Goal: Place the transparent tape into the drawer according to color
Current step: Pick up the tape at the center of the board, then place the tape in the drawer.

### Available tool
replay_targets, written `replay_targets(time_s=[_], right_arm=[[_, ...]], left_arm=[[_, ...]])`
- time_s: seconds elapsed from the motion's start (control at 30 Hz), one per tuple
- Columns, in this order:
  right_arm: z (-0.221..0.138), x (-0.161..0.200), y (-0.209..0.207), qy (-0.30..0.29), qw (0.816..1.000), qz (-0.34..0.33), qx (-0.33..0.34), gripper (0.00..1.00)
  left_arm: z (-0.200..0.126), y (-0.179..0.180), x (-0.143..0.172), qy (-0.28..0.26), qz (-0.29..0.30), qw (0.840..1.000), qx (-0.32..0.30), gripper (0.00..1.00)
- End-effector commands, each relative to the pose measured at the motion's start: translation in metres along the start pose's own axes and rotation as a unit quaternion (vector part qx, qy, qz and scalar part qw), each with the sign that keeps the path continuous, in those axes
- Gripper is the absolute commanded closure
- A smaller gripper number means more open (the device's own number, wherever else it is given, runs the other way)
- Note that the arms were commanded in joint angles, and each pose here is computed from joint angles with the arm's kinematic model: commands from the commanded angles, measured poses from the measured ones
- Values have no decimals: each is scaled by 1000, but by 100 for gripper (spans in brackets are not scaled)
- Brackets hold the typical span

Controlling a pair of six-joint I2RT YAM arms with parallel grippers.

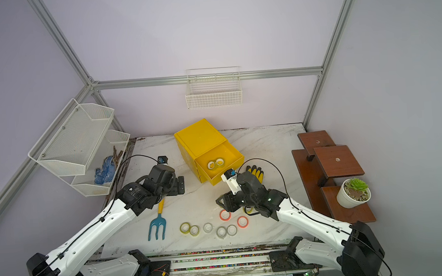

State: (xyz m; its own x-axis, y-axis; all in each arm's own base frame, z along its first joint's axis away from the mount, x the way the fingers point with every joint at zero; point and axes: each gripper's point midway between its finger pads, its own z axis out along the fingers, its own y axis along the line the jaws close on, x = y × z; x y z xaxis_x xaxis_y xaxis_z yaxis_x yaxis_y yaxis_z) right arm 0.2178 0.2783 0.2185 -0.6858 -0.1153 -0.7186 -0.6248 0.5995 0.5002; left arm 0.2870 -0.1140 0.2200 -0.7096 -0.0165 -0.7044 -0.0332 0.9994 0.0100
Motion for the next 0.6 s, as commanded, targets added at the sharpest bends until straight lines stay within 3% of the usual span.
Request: replay_targets(time_s=[0.0,0.13,0.27,0.37,0.57], right_arm=[[-29,-72,28,-102,994,-28,-25,55],[-36,-124,2,-152,987,-12,51,54],[-18,-151,-45,-148,977,9,155,55],[4,-153,-80,-118,967,18,224,55],[29,-144,-118,-82,952,19,293,54]], left_arm=[[-9,7,-9,-24,-27,999,0,0],[-11,8,-9,-23,-33,999,5,0],[-12,7,-7,-17,-37,999,11,0],[-13,8,-5,-14,-36,999,13,0],[-9,9,5,4,-35,999,10,0]])
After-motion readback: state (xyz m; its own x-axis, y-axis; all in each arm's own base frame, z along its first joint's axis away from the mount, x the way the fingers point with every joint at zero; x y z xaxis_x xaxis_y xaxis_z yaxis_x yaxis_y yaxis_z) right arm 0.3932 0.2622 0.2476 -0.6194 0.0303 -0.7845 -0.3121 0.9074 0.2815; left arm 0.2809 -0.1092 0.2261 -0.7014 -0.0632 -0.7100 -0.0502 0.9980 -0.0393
